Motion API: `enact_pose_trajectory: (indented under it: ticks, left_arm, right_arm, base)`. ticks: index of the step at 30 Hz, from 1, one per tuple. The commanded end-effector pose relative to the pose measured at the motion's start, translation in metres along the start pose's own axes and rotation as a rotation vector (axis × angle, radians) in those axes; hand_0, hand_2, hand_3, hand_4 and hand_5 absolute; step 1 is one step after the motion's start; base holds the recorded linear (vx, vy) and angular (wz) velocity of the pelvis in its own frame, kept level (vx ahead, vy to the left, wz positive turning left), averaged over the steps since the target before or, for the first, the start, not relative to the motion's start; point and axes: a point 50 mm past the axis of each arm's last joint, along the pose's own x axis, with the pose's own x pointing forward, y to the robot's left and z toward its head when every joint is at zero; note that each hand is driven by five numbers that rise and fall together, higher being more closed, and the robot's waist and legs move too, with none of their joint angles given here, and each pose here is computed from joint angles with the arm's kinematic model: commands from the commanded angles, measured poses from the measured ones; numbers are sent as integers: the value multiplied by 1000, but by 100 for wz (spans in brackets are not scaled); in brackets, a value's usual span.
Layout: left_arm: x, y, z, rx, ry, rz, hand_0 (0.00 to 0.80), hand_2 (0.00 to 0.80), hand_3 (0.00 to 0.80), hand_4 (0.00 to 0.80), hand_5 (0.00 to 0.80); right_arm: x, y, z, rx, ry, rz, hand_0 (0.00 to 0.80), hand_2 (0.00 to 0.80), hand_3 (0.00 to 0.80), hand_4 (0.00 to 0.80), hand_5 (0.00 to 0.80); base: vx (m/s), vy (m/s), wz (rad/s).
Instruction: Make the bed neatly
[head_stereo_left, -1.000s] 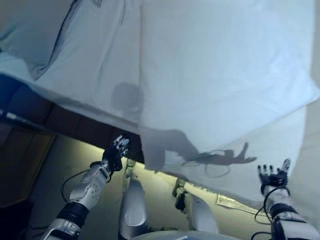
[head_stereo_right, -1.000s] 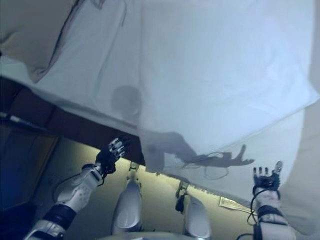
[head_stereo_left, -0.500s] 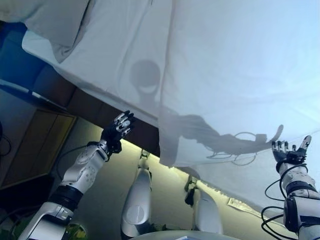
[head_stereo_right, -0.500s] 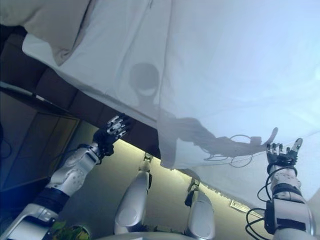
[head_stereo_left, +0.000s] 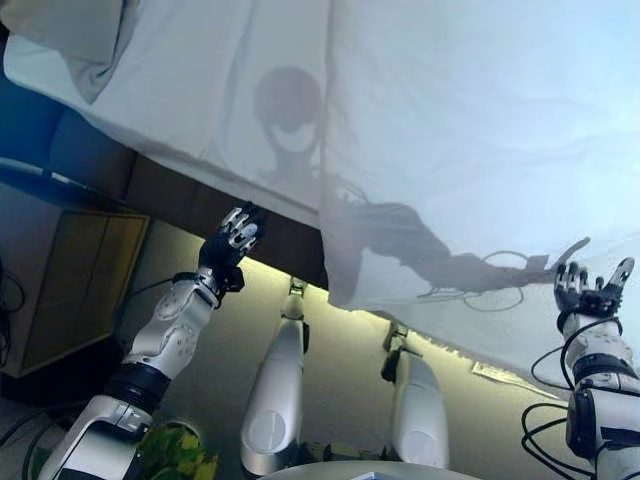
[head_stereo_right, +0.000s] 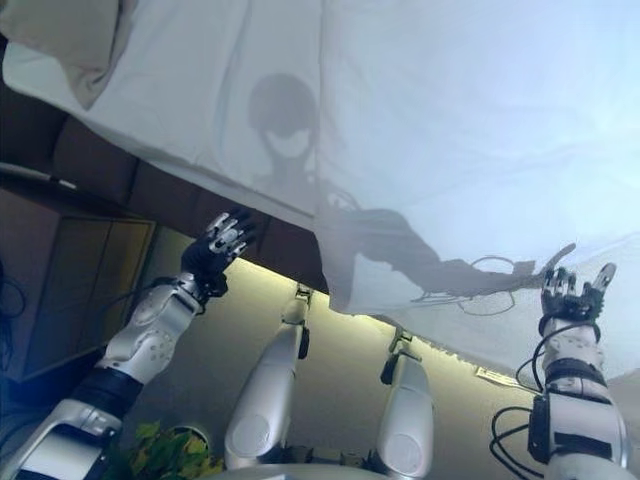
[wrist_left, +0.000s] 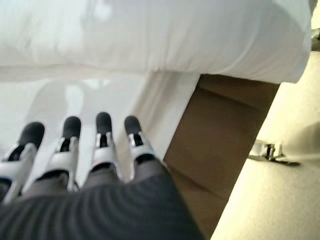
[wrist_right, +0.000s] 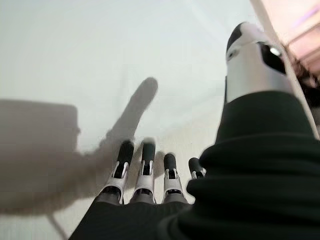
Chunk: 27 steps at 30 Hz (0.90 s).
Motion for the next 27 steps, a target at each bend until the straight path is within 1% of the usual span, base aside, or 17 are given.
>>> enact_pose_trajectory:
  ticks: [1, 3, 7, 9, 12, 13, 19, 22, 27]
  left_arm:
    - [0, 2, 5, -46, -75, -8, 0, 0, 0, 0, 0]
    - [-3, 5, -1, -54, -58, -4, 0, 0, 0, 0, 0]
    - [-5, 9, -9, -54, -32, 13, 0, 0, 0, 0, 0]
    - [-3, 11, -7, -37, -27, 19, 0, 0, 0, 0, 0]
    - [-2, 11, -6, -28, -28, 19, 0, 0, 0, 0, 0]
    - [0, 16, 0, -12, -28, 36, 0, 0, 0, 0, 0]
    - [-4, 23, 5, -14, -52, 36, 0, 0, 0, 0, 0]
    - [-5, 15, 4, -14, -57, 8, 0, 0, 0, 0, 0]
    - [-5, 7, 8, -13, -75, -27, 0, 0, 0, 0, 0]
  right_arm:
    - [-2, 10, 28, -2, -71, 55, 0, 0, 0, 0, 0]
    - [-3, 7, 31, 5, -80, 48, 0, 0, 0, 0, 0]
    - [-7, -17, 32, 35, -76, -15, 0, 0, 0, 0, 0]
    - [-10, -29, 37, 63, -89, -56, 0, 0, 0, 0, 0]
    - [-11, -33, 40, 70, -95, -62, 0, 0, 0, 0, 0]
    - [-13, -40, 44, 70, -105, -72, 0, 0, 0, 0, 0]
    - [-11, -28, 56, 103, -134, -80, 0, 0, 0, 0, 0]
    - [-10, -23, 58, 110, -140, -74, 0, 0, 0, 0, 0]
    - [-7, -2, 69, 143, -163, -6, 0, 0, 0, 0, 0]
  base:
    - [56, -35, -4]
    - [64, -8, -1]
    - [48, -10, 2]
    - [54, -41, 1]
    - [12, -27, 0]
    - [47, -113, 1]
    - [20, -74, 1]
    - [13, -30, 8]
    - [18, -20, 7]
